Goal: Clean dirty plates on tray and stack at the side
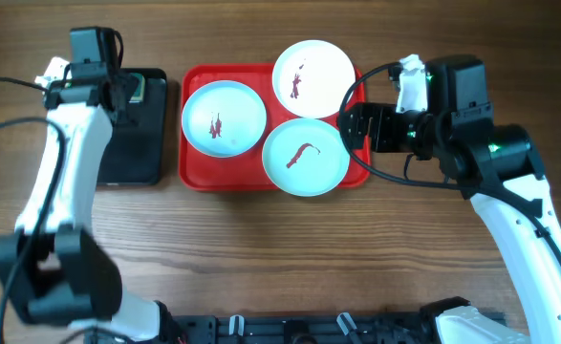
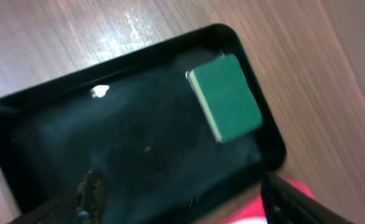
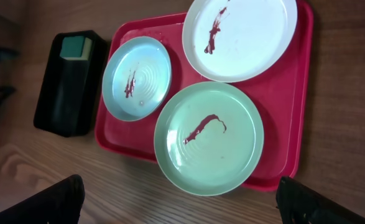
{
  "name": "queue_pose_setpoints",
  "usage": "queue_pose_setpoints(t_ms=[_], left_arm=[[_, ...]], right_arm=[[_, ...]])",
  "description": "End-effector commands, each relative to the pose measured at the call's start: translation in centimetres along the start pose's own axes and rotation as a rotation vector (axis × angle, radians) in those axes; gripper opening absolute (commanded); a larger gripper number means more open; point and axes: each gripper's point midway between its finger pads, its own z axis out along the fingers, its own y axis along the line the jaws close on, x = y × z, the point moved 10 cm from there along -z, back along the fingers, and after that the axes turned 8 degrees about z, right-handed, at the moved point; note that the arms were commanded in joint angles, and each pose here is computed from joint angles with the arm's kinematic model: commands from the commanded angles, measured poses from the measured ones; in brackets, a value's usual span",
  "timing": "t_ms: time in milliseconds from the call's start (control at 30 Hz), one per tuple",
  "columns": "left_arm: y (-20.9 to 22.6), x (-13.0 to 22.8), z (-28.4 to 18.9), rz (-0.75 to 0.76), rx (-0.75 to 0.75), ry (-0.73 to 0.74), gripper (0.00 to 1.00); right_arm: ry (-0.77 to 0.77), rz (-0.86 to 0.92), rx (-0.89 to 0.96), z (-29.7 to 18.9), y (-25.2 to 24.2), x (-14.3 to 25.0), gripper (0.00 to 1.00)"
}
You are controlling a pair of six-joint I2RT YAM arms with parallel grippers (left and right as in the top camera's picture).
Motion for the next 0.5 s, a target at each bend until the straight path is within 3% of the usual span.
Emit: queue_pose_setpoints(t_ms=[0,133,233,467], left_arm=[[-0.3,-1.1,3.2,-0.074,-0.004,-0.034,0.70],[-1.8,-1.5,6.1,0.031,0.071,-0.075,0.68],[-2.6,-1.6,7.4,0.118,0.103,-0.113,0.58],[-4.7,-1.3,10.0,0.565,0.224,-0.174,0.61]], right_arm=[[-0.020,0.064,0.017,-0.2,0.0,-0.5,1.00],[-0.021,0.103,0.017,-0.2,0.0,-0.5,1.00],[-0.018,0.110,0.018,-0.2,0.0,-0.5,1.00],[0.007,0.119,0.033,-0.2,-0.2,-0.1,1.00]])
